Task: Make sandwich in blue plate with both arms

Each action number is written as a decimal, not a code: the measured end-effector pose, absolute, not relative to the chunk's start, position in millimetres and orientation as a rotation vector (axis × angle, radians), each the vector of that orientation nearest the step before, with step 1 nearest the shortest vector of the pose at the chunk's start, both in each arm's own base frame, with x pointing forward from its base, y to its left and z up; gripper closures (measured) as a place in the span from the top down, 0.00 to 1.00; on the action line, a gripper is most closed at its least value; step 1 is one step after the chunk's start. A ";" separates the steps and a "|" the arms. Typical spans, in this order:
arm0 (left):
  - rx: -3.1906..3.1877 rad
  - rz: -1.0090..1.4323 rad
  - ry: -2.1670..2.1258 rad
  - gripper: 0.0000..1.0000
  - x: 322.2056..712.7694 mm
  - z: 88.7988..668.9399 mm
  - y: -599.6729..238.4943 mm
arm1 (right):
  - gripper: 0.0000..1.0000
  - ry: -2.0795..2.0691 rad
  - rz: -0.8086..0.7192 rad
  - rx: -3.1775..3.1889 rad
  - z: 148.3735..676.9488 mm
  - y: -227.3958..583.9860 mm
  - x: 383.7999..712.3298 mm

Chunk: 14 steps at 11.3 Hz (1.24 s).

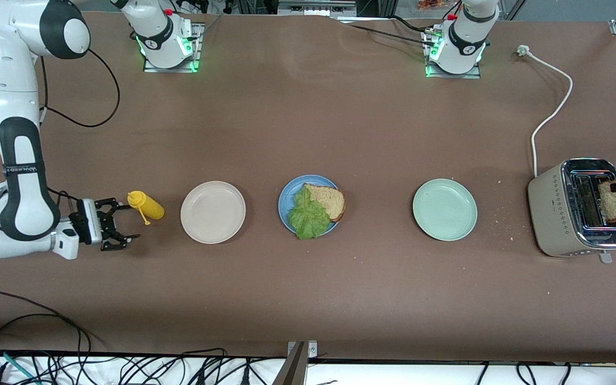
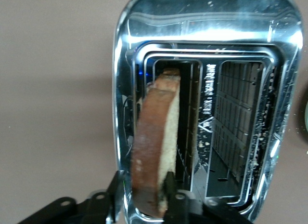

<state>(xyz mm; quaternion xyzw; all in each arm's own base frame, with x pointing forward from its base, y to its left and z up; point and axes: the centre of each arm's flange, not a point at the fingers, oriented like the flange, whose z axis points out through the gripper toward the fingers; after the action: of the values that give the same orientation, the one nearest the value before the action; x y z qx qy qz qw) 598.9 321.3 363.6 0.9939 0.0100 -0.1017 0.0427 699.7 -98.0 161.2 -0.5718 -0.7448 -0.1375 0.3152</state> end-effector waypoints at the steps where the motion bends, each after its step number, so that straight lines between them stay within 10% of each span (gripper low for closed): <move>1: 3.040 -0.308 0.027 0.31 600.1 366.0 320.1 | 1.00 -1.986 -0.366 -1.523 177.6 -100.6 706.1; 3: 3.044 -0.298 0.024 0.15 602.1 370.6 319.6 | 1.00 -1.996 -0.363 -1.585 211.3 -106.6 713.2; 14: 3.046 -0.376 -0.245 0.10 622.2 528.6 152.1 | 1.00 -1.161 0.116 -2.547 413.6 -56.9 676.3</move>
<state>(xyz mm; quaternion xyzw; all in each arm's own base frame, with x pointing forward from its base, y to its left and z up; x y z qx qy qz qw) 622.2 152.1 528.6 0.9889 -0.0794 -0.1220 0.0311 676.3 -56.9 413.6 -0.8960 -0.4085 0.0408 0.1691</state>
